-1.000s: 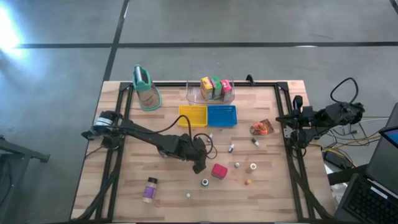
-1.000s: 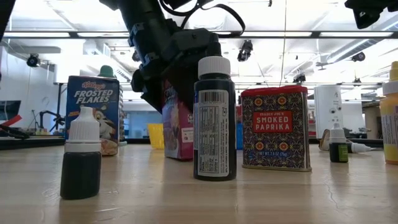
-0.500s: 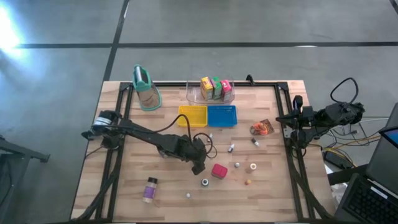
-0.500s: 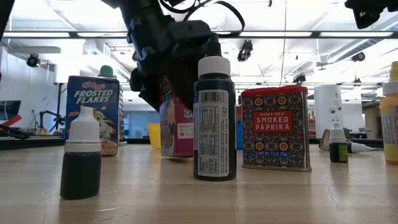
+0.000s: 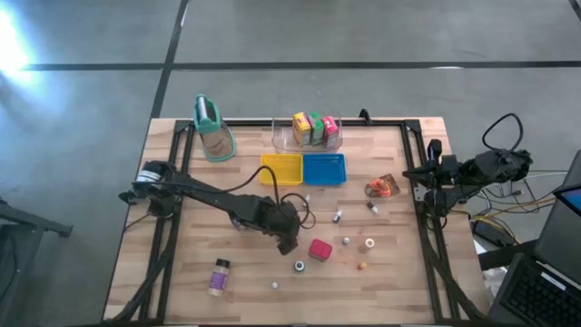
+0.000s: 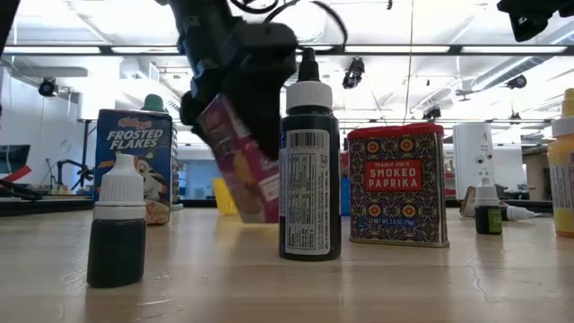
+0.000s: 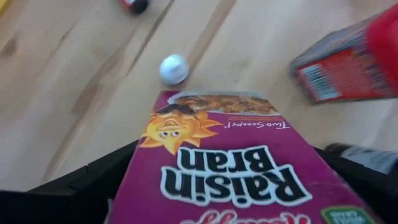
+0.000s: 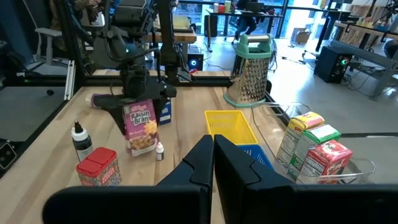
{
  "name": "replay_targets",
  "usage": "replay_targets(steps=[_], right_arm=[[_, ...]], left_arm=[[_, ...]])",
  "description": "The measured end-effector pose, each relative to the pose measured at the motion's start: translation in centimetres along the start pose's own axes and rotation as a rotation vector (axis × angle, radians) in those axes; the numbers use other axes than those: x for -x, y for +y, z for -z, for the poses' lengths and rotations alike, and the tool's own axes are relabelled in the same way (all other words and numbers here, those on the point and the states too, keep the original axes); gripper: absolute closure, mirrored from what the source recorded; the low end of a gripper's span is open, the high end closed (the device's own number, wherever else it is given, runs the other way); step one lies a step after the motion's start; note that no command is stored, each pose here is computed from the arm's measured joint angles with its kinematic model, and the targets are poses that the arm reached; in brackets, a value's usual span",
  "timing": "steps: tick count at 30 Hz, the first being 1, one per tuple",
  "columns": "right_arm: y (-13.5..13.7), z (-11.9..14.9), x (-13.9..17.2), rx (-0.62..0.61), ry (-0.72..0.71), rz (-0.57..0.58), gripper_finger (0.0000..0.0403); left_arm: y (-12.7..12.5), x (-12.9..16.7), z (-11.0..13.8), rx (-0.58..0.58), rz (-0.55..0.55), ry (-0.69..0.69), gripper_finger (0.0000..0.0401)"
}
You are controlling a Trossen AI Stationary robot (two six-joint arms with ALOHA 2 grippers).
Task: Pick & Place Kitchen Items
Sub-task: Adjust the cereal boxes on the table
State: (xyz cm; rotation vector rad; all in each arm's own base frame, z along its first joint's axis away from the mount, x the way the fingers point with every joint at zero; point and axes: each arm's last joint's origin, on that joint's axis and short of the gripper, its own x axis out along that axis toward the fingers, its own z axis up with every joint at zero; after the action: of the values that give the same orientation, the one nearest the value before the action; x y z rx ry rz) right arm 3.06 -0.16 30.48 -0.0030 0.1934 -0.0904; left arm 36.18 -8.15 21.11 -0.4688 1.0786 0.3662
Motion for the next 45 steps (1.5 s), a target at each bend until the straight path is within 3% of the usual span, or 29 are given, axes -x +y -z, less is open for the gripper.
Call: replay_targets(steps=[4, 27, 36, 40, 45], right_arm=[[0.0, 0.0, 0.0, 0.0, 0.0, 0.0, 0.0394], [0.0, 0.0, 0.0, 0.0, 0.001, 0.0, 0.0394], [0.0, 0.0, 0.0, 0.0, 0.0, 0.0, 0.0394], [0.0, 0.0, 0.0, 0.0, 0.0, 0.0, 0.0394], [0.0, 0.0, 0.0, 0.0, 0.0, 0.0, 0.0394]], left_arm=[[0.5, -0.1, 0.4, 0.026, -0.047, 0.034, 0.0001], [1.7, 1.0, -1.0, 0.119, -0.024, 0.176, 0.0001], [1.5, 0.9, -1.0, 0.155, -0.015, 0.171, 0.0001], [1.3, 1.0, -1.4, 0.226, 0.005, 0.148, 0.0001], [2.5, 1.6, -2.5, 0.158, -0.049, 0.157, 0.0001]])
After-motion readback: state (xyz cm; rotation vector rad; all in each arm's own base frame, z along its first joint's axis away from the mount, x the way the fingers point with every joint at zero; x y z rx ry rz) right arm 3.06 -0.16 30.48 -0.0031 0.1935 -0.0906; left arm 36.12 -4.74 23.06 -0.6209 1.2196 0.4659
